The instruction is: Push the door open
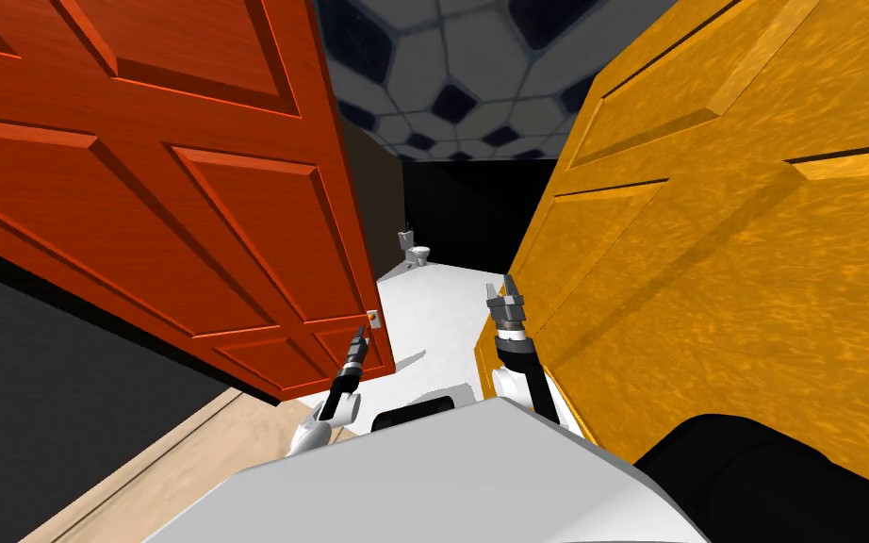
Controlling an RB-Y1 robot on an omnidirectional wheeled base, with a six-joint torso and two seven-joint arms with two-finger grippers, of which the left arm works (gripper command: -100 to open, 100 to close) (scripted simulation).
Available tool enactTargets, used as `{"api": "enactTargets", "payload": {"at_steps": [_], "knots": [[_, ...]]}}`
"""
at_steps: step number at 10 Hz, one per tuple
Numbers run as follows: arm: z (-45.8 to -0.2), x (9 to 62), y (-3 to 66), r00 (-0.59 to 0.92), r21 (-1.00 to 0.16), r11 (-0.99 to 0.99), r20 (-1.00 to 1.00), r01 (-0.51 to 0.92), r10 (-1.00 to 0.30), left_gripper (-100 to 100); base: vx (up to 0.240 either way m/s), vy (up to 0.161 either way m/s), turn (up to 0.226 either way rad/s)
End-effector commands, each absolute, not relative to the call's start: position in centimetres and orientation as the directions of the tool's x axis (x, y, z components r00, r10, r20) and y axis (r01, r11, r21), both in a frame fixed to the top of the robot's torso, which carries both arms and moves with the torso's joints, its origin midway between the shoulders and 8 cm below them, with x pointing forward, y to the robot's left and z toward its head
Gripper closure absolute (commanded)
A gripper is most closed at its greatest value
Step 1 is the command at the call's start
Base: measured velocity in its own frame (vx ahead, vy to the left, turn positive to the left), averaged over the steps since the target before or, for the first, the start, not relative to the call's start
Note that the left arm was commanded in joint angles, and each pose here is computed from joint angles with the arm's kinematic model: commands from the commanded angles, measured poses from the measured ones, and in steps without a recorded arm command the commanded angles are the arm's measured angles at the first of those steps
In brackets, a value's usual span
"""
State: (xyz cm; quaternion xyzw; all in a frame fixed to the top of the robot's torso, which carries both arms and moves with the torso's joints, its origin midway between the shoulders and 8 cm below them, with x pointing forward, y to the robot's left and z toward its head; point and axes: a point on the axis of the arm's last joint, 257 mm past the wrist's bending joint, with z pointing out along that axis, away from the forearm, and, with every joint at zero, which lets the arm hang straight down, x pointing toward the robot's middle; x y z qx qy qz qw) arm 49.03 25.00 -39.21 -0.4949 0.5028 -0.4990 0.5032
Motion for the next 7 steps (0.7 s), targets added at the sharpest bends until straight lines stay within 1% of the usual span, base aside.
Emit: {"api": "enactTargets", "payload": {"at_steps": [1,5,6,7], "knots": [[-39.16,48.89,25.22,0.001,-1.0,0.014,-0.014,0.008,-1.0,-100,0.217,-0.001,-0.028],[-39.14,48.62,25.48,0.011,-1.0,0.013,-0.013,0.015,-1.0,-100,0.198,0.005,-0.028],[-39.15,48.66,25.47,0.01,-1.0,0.014,-0.013,0.013,-1.0,-100,0.08,-0.005,0.0],[-39.15,48.66,25.47,0.01,-1.0,0.014,-0.013,0.013,-1.0,100,-0.015,0.0,0.006]]}}
